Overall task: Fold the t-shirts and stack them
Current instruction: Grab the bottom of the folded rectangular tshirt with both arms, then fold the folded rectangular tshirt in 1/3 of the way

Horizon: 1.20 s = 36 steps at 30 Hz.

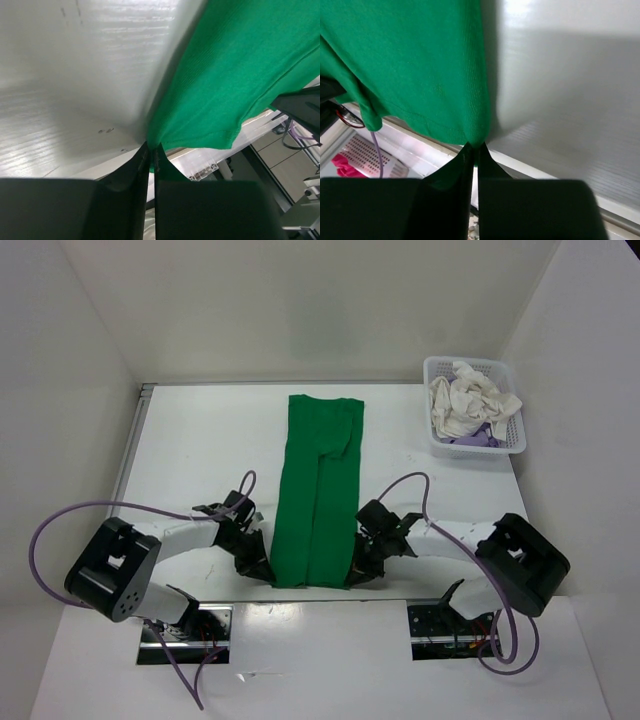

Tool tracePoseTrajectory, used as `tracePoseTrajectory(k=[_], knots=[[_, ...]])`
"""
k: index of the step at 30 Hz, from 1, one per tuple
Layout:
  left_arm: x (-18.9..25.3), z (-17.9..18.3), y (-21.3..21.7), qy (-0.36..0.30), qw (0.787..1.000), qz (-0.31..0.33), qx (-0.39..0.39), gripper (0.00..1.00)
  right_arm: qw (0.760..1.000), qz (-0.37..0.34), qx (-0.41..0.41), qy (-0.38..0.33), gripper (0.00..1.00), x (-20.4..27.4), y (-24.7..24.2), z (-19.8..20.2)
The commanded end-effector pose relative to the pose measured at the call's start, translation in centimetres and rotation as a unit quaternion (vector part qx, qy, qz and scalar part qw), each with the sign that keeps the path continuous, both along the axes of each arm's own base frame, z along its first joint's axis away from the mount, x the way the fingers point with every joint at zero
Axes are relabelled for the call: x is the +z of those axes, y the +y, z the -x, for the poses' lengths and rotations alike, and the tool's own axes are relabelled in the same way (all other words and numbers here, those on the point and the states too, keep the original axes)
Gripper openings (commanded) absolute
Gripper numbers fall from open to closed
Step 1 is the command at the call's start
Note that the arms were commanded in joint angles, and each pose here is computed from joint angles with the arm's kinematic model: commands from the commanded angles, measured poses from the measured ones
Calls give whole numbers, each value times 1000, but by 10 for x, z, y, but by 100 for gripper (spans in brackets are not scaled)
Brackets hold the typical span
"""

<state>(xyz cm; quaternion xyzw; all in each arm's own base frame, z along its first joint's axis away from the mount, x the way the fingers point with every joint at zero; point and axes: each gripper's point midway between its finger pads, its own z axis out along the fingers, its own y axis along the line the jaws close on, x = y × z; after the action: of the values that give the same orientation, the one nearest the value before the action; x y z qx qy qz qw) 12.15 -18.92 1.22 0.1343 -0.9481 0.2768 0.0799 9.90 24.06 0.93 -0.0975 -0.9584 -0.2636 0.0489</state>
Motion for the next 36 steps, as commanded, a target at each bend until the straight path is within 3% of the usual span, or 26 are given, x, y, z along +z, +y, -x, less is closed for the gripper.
tracePoseTrajectory(k=[1,5,10,15,16,23,31,36], knots=[[9,7,-1,5,1000,8,-13,8,1000,7,6,-13,4,6,1,1],[44,-2,-8,-5,998,57,15,5,1000,-2,11,-25,1,31,3,-1],[76,-57,-6,-51,995,74,49,4,995,-18,-6,-97,0,70,0,-55],[86,-127,-8,-103,990,67,70,4,987,14,-42,-156,0,79,-24,-144],[90,-155,-12,-126,987,63,73,2,984,24,-43,-170,0,79,-30,-170],[102,-256,-21,-200,973,41,106,2,969,73,-59,-228,0,81,-47,-270],[71,-317,-21,-200,971,25,127,2,969,85,-72,-219,0,55,-56,-316],[44,-333,-17,-190,972,9,136,12,969,98,-79,-213,3,38,-59,-331]])
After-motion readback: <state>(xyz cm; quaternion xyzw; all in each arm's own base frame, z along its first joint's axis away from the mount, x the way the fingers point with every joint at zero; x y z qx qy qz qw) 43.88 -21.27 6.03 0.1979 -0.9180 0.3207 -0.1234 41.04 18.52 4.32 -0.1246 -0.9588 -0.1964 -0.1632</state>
